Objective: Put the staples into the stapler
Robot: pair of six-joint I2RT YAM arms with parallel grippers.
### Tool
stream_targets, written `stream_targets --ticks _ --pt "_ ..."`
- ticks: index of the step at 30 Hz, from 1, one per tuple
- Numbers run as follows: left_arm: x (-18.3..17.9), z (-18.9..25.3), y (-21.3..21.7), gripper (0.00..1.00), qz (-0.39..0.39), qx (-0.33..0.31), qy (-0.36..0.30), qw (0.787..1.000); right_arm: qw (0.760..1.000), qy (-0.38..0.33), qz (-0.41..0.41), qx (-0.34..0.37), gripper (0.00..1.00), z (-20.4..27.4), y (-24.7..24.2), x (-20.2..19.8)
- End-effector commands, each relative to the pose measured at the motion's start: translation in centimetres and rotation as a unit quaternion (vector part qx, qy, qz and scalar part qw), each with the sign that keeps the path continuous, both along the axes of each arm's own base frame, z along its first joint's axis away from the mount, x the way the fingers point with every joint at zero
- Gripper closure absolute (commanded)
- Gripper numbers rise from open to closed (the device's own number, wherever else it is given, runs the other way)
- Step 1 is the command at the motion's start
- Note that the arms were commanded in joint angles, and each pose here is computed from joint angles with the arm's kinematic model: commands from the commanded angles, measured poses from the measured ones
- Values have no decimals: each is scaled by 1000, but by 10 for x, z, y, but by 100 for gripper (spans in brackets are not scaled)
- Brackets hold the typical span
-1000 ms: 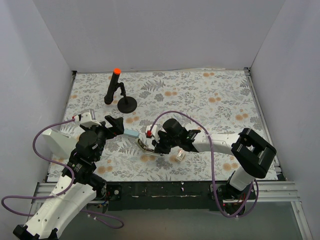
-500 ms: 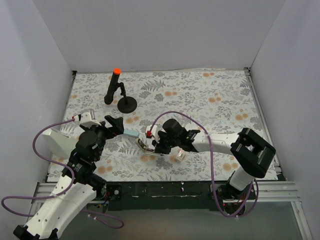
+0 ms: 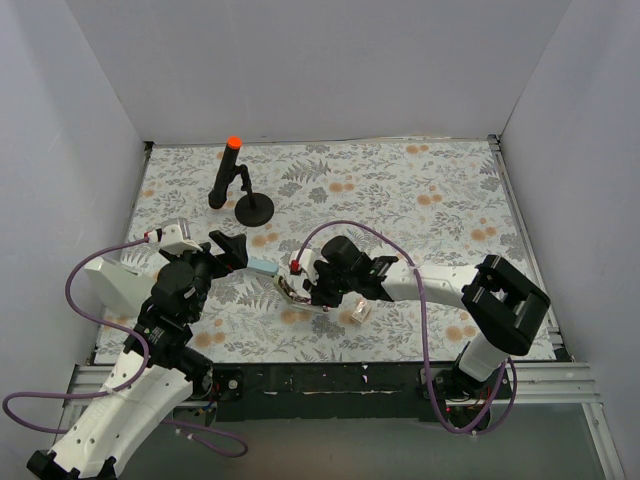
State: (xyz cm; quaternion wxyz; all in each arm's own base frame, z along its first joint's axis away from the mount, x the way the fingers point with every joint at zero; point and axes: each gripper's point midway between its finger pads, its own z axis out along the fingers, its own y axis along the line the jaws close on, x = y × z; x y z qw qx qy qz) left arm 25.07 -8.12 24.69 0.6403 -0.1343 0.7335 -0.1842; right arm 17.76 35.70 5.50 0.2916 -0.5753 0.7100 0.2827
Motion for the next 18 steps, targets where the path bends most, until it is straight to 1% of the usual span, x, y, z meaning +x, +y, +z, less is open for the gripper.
stream_targets --ticks 1,6,9,13,18 --pt "1 -1 0 2 -3 5 0 1000 999 4 -13 -34 81 -4 -5 3" --pt "1 -2 0 2 -1 5 0 1000 999 7 -16 -40 78 -4 -7 4" --pt "1 -3 0 2 -3 6 1 1000 999 7 -19 -41 74 -3 -7 5" --pt "1 -2 0 2 -3 5 1 1000 999 5 -21 -38 64 2 -5 6" --pt "2 -2 0 2 -2 6 2 1000 999 -4 -26 -26 60 15 -3 8"
